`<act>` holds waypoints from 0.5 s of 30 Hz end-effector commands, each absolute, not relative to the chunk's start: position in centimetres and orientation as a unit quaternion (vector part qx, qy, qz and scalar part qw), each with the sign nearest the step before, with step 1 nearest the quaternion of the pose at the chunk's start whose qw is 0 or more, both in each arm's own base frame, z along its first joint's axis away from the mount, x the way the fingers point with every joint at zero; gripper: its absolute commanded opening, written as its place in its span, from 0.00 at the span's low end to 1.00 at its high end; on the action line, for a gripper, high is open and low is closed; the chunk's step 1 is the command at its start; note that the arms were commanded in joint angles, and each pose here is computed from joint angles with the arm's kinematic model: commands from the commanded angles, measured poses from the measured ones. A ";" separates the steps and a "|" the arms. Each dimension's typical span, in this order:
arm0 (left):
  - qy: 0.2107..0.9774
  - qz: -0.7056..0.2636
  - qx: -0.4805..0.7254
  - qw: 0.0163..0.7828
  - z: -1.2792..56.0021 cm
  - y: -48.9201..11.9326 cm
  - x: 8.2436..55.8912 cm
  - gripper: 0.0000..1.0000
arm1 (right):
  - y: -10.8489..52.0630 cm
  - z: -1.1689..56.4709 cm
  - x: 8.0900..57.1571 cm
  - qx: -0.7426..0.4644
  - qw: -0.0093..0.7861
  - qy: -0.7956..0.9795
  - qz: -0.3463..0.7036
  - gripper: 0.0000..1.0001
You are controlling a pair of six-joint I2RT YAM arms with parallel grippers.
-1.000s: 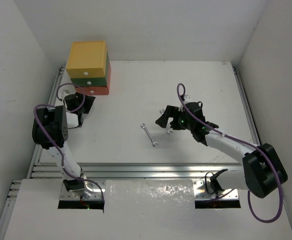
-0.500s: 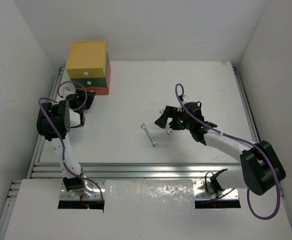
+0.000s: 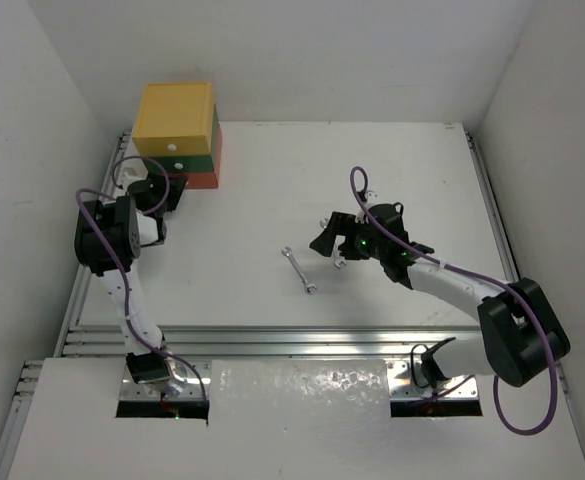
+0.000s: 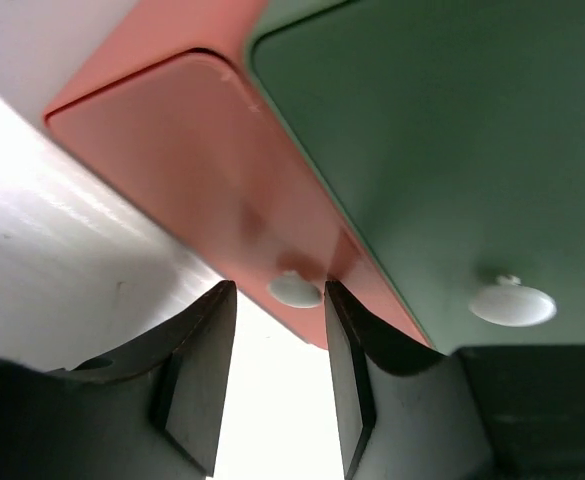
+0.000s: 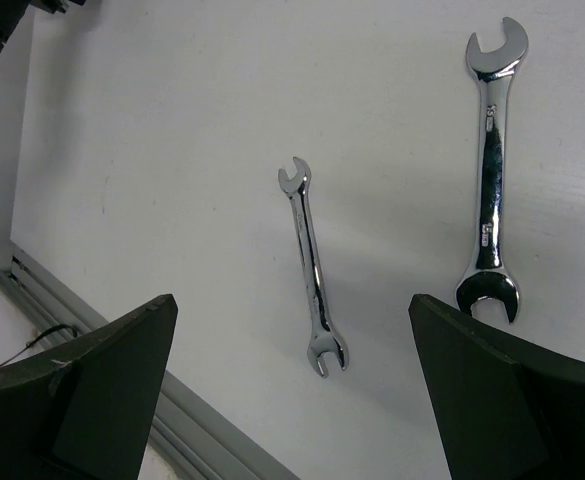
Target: Sort the tools into containers
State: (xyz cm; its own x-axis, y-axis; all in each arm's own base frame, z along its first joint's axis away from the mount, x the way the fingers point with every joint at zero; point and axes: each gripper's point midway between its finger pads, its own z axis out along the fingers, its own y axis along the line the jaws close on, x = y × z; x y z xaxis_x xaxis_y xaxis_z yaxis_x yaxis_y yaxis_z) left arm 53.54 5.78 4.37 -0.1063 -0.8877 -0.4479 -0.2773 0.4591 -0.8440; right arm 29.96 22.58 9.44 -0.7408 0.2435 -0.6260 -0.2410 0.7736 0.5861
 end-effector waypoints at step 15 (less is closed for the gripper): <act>0.684 -0.303 -0.418 0.516 5.1 6.5 56.0 0.28 | 23.0 10.9 30.7 -0.013 0.385 0.853 0.353 0.99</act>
